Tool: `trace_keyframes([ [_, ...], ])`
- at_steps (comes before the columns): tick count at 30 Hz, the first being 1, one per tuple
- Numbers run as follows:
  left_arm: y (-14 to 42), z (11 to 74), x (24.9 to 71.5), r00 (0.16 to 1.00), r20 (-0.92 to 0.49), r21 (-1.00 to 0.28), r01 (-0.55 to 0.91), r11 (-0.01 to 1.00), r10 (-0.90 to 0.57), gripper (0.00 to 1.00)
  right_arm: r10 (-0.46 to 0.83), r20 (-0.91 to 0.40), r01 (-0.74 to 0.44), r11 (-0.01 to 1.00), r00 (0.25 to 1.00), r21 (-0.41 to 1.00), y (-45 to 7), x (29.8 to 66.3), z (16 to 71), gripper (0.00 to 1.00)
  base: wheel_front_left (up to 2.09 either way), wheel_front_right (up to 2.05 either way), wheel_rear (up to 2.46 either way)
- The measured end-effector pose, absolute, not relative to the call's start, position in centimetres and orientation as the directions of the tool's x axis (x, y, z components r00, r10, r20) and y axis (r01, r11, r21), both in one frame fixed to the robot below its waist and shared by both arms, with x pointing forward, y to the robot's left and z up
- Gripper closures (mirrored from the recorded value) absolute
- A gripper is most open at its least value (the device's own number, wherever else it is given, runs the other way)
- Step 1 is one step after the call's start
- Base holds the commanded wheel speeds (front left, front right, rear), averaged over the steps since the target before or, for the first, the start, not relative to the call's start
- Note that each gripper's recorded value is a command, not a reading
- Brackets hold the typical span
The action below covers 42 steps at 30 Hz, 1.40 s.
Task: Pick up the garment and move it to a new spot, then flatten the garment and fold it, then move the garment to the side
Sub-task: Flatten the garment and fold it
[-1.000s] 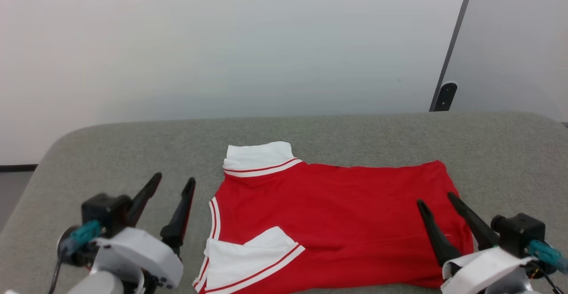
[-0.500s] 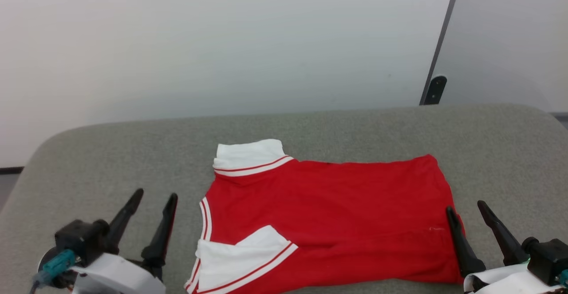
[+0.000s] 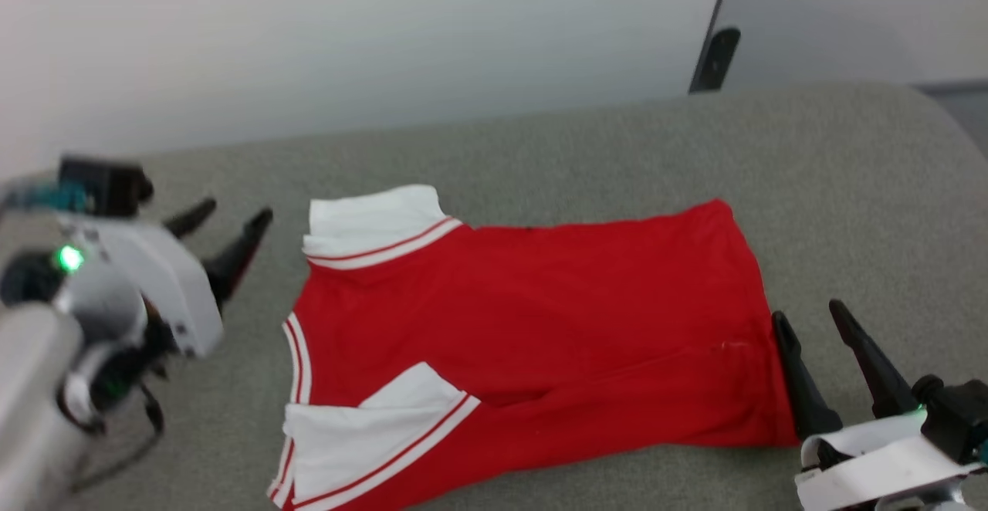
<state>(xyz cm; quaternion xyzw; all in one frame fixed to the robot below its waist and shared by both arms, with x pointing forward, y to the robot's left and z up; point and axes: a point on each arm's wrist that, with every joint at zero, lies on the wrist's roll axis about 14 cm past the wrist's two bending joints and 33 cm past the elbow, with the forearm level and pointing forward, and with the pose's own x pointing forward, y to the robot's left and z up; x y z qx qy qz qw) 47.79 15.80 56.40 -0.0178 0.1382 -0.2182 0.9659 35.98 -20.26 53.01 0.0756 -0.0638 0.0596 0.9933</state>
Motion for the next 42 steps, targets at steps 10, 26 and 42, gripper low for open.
trace_keyframes([
  [10,15.3,52.6,54.6,0.723,-0.563,-0.087,0.429,0.899,-0.400,0.00,0.082,0.055,-0.089,0.985,0.995,0.146,-21.2,38.7,50.2,0.00,0.00,0.00,0.00],
  [26,15.4,42.8,60.4,0.468,-0.844,-0.086,0.364,0.927,-0.262,0.00,0.020,-0.063,-0.011,0.990,0.998,0.139,-23.0,41.0,45.6,0.00,0.00,0.00,0.00],
  [42,14.8,37.9,59.4,0.272,-0.946,-0.100,0.267,0.958,-0.175,1.00,0.011,-0.081,0.001,0.990,0.997,0.143,-23.1,41.7,44.6,0.00,0.00,0.00,0.00],
])
